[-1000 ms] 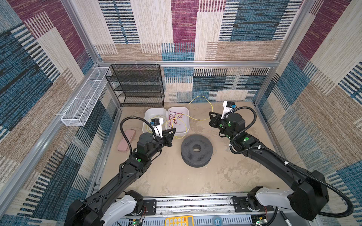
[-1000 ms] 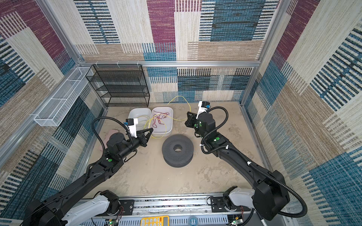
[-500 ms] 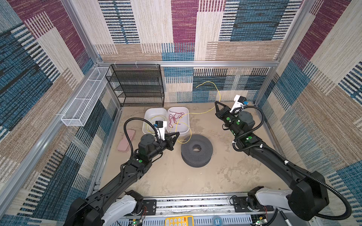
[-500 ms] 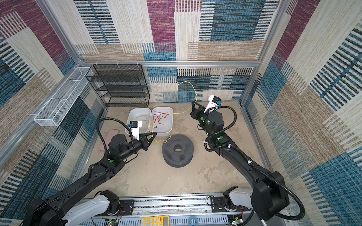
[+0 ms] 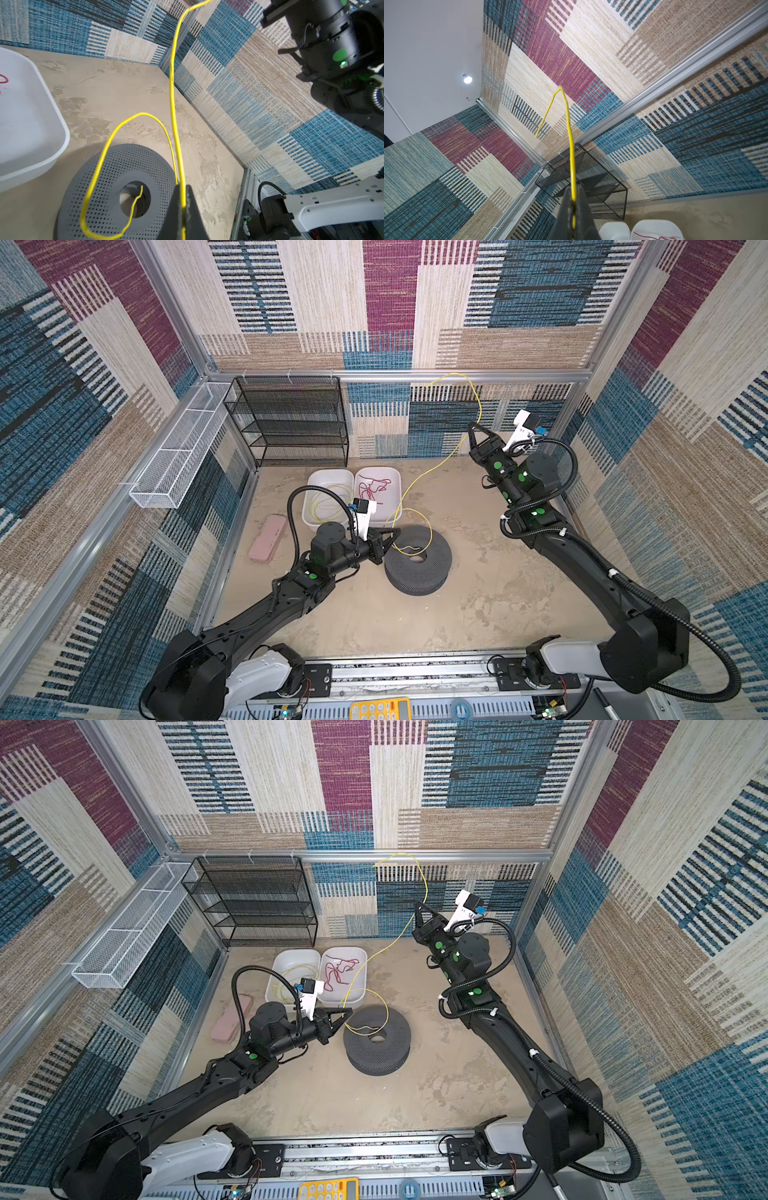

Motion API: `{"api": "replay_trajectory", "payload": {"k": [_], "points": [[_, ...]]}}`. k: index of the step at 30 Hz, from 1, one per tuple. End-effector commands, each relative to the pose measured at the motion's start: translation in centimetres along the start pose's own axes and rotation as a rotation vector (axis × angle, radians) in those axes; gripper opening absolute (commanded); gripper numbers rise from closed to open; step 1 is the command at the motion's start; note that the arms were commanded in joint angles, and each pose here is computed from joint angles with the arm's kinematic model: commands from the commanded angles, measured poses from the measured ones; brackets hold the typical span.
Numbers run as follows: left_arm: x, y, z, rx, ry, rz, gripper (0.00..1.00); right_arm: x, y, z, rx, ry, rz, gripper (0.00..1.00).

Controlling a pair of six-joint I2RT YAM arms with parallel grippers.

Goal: Wrap the cables

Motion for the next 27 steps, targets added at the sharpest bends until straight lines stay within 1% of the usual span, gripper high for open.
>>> {"api": "replay_trajectory", "payload": {"k": [1, 4, 8, 15, 18, 21, 27], "points": [[-0.6, -0.8, -0.2, 0.031, -0.017, -0.041, 0.0, 1.0, -0.6, 1.9, -0.047, 0.036, 0.037, 0.0], [-0.8, -1.8, -0.8, 0.057, -0.015, -0.052, 0.0, 1.2, -1.3, 3.1, -0.061, 0.057, 0.039, 0.0], [-1.0, -2.9, -1.4, 0.091, -0.016, -0.073, 0.0, 1.1, -2.1, 4.7, -0.066, 0.055, 0.055, 0.0], [-1.2, -3.8, -2.5, 0.13, -0.035, -0.081, 0.0, 0.0, -2.5, 6.5, -0.072, 0.057, 0.05, 0.0], [-1.2, -3.8, -2.7, 0.135, -0.043, -0.079, 0.0, -0.6, -2.9, 6.1, -0.037, 0.054, 0.051, 0.0], [-1.5, -3.7, -2.6, 0.125, -0.05, -0.078, 0.0, -1.1, -3.0, 4.8, 0.021, 0.043, 0.066, 0.0], [-1.4, -3.7, -2.2, 0.114, -0.08, -0.05, 0.0, -1.8, -1.9, 3.0, 0.07, 0.024, 0.065, 0.0]]}}
Point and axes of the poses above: each gripper's point midway between its finger pads, its own y axis back along the fingers, its own x axis along the line the jaws close on, z = x × y, the point moved 8 cm from there along y, back along the fingers, and after that the axes turned 15 degrees about y, right-handed, at the moved point
